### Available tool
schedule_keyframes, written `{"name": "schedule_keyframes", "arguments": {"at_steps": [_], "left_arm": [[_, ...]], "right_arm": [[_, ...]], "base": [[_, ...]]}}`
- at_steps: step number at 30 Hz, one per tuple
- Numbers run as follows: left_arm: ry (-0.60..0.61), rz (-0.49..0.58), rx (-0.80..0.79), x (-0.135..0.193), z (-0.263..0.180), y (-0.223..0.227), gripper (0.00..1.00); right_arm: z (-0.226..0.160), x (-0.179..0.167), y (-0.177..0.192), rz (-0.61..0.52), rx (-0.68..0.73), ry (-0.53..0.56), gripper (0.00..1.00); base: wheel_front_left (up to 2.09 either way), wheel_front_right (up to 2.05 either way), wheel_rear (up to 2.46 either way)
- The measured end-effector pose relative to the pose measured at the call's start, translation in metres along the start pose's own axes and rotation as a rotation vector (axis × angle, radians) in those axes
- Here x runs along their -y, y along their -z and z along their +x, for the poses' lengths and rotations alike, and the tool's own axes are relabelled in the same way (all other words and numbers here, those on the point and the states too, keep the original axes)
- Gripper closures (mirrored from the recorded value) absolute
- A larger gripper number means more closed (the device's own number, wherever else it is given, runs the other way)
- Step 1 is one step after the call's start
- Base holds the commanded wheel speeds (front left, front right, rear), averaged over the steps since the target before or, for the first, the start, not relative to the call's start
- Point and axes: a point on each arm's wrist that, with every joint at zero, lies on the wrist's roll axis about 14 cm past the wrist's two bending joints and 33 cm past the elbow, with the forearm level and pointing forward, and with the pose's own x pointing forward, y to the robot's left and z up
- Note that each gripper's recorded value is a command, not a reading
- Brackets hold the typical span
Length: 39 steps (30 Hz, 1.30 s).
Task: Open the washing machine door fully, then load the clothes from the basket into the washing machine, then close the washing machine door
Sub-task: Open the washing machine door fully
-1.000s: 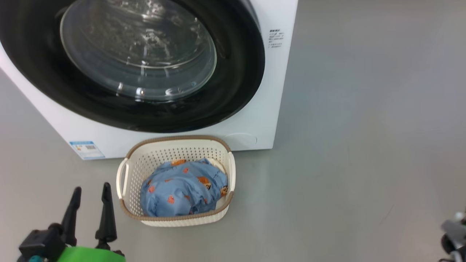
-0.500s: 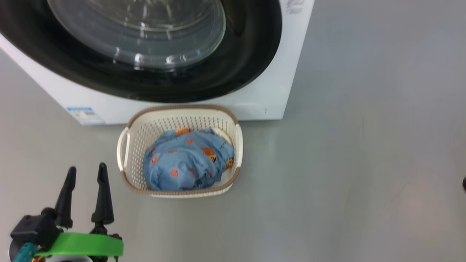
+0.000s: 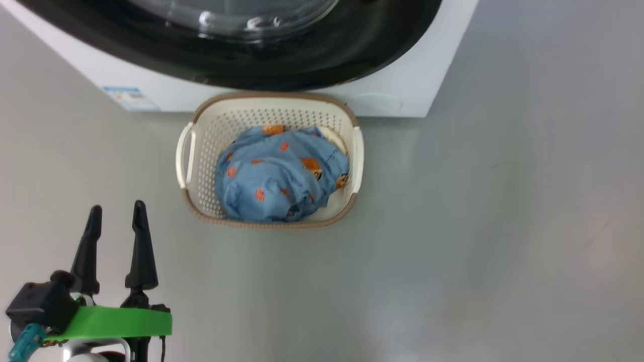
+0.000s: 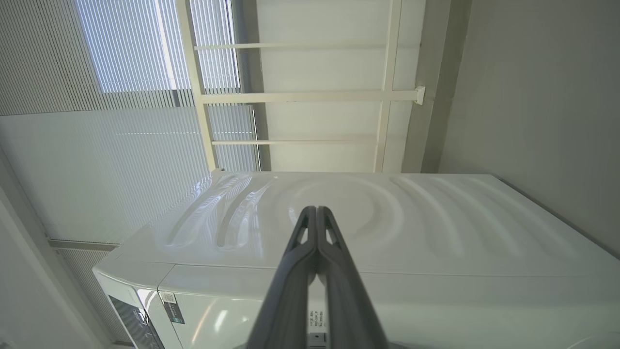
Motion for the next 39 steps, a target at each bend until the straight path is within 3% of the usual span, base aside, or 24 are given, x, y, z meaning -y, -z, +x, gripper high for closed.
{"name": "schedule_keyframes", "arguments": {"at_steps": [10, 16, 24, 31, 39], "left_arm": [[-0.033, 0.016, -0.054, -0.011, 0.000, 0.019, 0.00], [-0.066, 0.036, -0.069, -0.021, -0.004, 0.022, 0.00], [-0.110, 0.057, -0.068, -0.036, -0.008, 0.019, 0.00], [-0.139, 0.073, -0.067, -0.045, -0.012, 0.016, 0.00], [-0.172, 0.075, -0.077, -0.054, -0.019, 0.016, 0.00]], "right_arm": [[0.042, 0.011, 0.058, -0.007, -0.184, -0.023, 1.00], [0.061, -0.001, 0.102, 0.022, -0.307, -0.083, 1.00], [0.069, 0.000, 0.157, 0.034, -0.464, -0.111, 1.00], [0.071, 0.015, 0.185, 0.015, -0.538, -0.088, 1.00], [0.081, 0.009, 0.215, 0.019, -0.615, -0.125, 1.00]], "base": [[0.00, 0.00, 0.00], [0.00, 0.00, 0.00], [0.00, 0.00, 0.00], [0.00, 0.00, 0.00], [0.00, 0.00, 0.00]]}}
